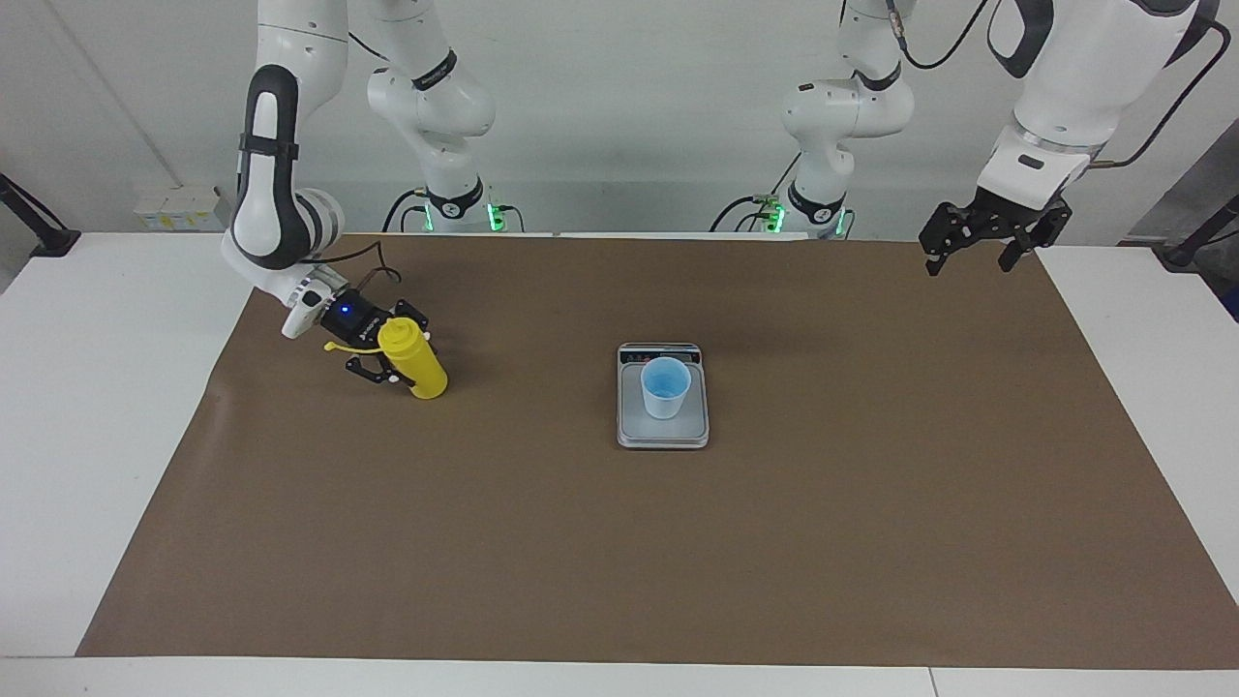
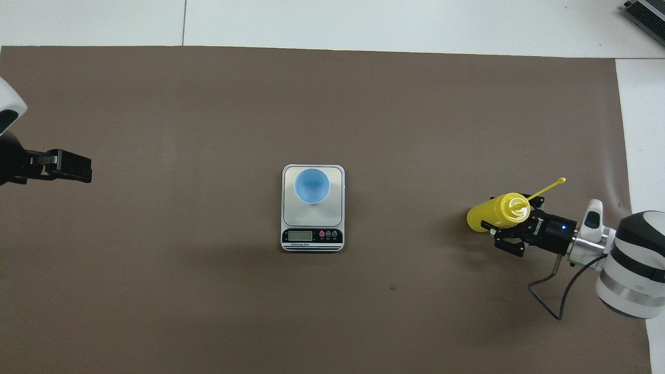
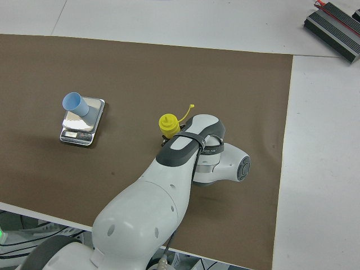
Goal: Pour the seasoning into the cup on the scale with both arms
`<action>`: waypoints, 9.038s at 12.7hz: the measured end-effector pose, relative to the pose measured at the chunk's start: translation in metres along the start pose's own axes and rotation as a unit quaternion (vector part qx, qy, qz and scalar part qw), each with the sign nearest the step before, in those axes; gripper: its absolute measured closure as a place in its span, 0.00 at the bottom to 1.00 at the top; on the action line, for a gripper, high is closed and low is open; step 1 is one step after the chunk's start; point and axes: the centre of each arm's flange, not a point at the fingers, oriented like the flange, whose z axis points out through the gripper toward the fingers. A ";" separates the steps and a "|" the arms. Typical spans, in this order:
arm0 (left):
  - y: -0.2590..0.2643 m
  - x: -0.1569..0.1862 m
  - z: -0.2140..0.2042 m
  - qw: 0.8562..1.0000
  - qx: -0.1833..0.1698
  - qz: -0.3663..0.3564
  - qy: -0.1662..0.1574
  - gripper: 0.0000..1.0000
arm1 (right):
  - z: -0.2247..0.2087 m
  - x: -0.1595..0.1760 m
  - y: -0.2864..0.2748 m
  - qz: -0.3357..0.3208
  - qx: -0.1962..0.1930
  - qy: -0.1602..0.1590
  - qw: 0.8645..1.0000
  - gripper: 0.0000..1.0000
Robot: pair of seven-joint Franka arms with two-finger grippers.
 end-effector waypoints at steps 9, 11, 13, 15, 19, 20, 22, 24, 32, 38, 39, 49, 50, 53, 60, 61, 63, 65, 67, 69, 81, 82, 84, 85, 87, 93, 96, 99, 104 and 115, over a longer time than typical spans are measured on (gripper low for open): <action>-0.002 0.000 0.001 1.000 0.000 -0.001 -0.001 0.00 | 0.047 0.066 -0.018 -0.022 -0.004 -0.040 0.999 0.47; -0.002 0.000 0.001 1.000 0.000 -0.002 -0.001 0.00 | 0.066 0.094 -0.033 -0.033 -0.017 -0.058 0.998 0.47; -0.002 0.000 0.001 1.000 0.000 -0.002 -0.001 0.00 | 0.082 0.115 -0.047 -0.053 -0.022 -0.067 0.996 0.47; -0.002 0.000 0.001 1.000 0.000 -0.002 -0.001 0.00 | 0.095 0.127 -0.057 -0.063 -0.033 -0.079 0.994 0.47; -0.002 0.000 0.001 1.000 0.000 -0.002 -0.001 0.00 | 0.128 0.153 -0.086 -0.102 -0.049 -0.120 0.986 0.47; -0.002 0.000 0.001 1.000 0.000 -0.002 -0.001 0.00 | 0.132 0.163 -0.090 -0.111 -0.046 -0.135 0.983 0.47; -0.002 0.000 0.001 1.000 0.000 -0.002 -0.001 0.00 | 0.136 0.177 -0.092 -0.120 -0.046 -0.160 0.979 0.47; -0.002 0.000 0.001 1.000 0.000 -0.002 -0.001 0.00 | 0.141 0.185 -0.097 -0.119 -0.045 -0.175 0.976 0.47; -0.002 0.000 0.001 1.000 0.000 -0.002 -0.001 0.00 | 0.163 0.216 -0.119 -0.120 -0.092 -0.283 0.947 0.47; -0.002 0.000 0.001 1.000 0.000 -0.002 -0.001 0.00 | 0.185 0.235 -0.142 -0.173 -0.140 -0.368 0.903 0.47; -0.002 0.000 0.001 1.000 0.000 -0.002 -0.001 0.00 | 0.187 0.238 -0.142 -0.182 -0.145 -0.381 0.895 0.47; -0.002 0.000 0.001 1.000 0.000 -0.002 -0.001 0.00 | 0.236 0.255 -0.155 -0.311 -0.164 -0.468 0.811 0.47; -0.002 0.000 0.001 1.000 0.000 -0.002 -0.001 0.00 | 0.240 0.259 -0.156 -0.324 -0.167 -0.476 0.800 0.47; -0.002 0.000 0.001 1.000 0.000 -0.002 -0.001 0.00 | 0.242 0.259 -0.152 -0.342 -0.173 -0.494 0.780 0.47; -0.002 0.000 0.001 1.000 0.000 -0.002 -0.001 0.00 | 0.256 0.286 -0.158 -0.364 -0.187 -0.544 0.732 0.47; -0.002 0.000 0.001 1.000 0.000 -0.002 -0.001 0.00 | 0.263 0.288 -0.160 -0.365 -0.186 -0.550 0.727 0.47; -0.002 0.000 0.001 1.000 0.000 -0.002 -0.001 0.00 | 0.281 0.287 -0.168 -0.365 -0.200 -0.568 0.710 0.47; -0.002 0.000 0.001 1.000 0.000 -0.002 -0.001 0.00 | 0.299 0.282 -0.179 -0.372 -0.226 -0.588 0.681 0.47; -0.002 0.000 0.001 1.000 0.000 -0.002 -0.001 0.00 | 0.310 0.274 -0.182 -0.372 -0.238 -0.599 0.668 0.47; -0.002 0.000 0.001 1.000 0.000 -0.002 -0.001 0.00 | 0.318 0.273 -0.185 -0.364 -0.249 -0.603 0.665 0.47; -0.002 0.000 0.001 1.000 0.000 -0.002 -0.001 0.00 | 0.325 0.280 -0.195 -0.378 -0.277 -0.623 0.627 0.47; -0.002 0.000 0.001 1.000 0.000 -0.002 -0.001 0.00 | 0.327 0.280 -0.198 -0.385 -0.280 -0.623 0.620 0.47; -0.002 0.000 0.001 1.000 0.000 -0.002 -0.001 0.00 | 0.328 0.280 -0.201 -0.391 -0.283 -0.626 0.612 0.47; -0.002 0.000 0.001 1.000 0.000 -0.002 -0.001 0.00 | 0.328 0.280 -0.203 -0.392 -0.283 -0.626 0.611 0.47; -0.002 0.000 0.001 1.000 0.000 -0.002 -0.001 0.00 | 0.329 0.280 -0.205 -0.395 -0.283 -0.625 0.610 0.47; -0.002 0.000 0.001 1.000 0.000 -0.002 -0.001 0.00 | 0.327 0.285 -0.207 -0.343 -0.310 -0.599 0.654 0.47; -0.002 0.000 0.001 1.000 0.000 -0.002 -0.001 0.00 | 0.303 0.298 -0.195 -0.312 -0.303 -0.573 0.695 0.47; -0.002 0.000 0.001 1.000 0.000 -0.002 -0.001 0.00 | 0.279 0.295 -0.185 -0.272 -0.281 -0.541 0.745 0.47; -0.002 0.000 0.001 1.000 0.000 -0.002 -0.001 0.00 | 0.260 0.268 -0.152 -0.226 -0.250 -0.457 0.823 0.47; -0.002 0.000 0.001 1.000 0.000 -0.002 -0.001 0.00 | 0.195 0.226 -0.064 -0.163 -0.139 -0.353 0.911 0.47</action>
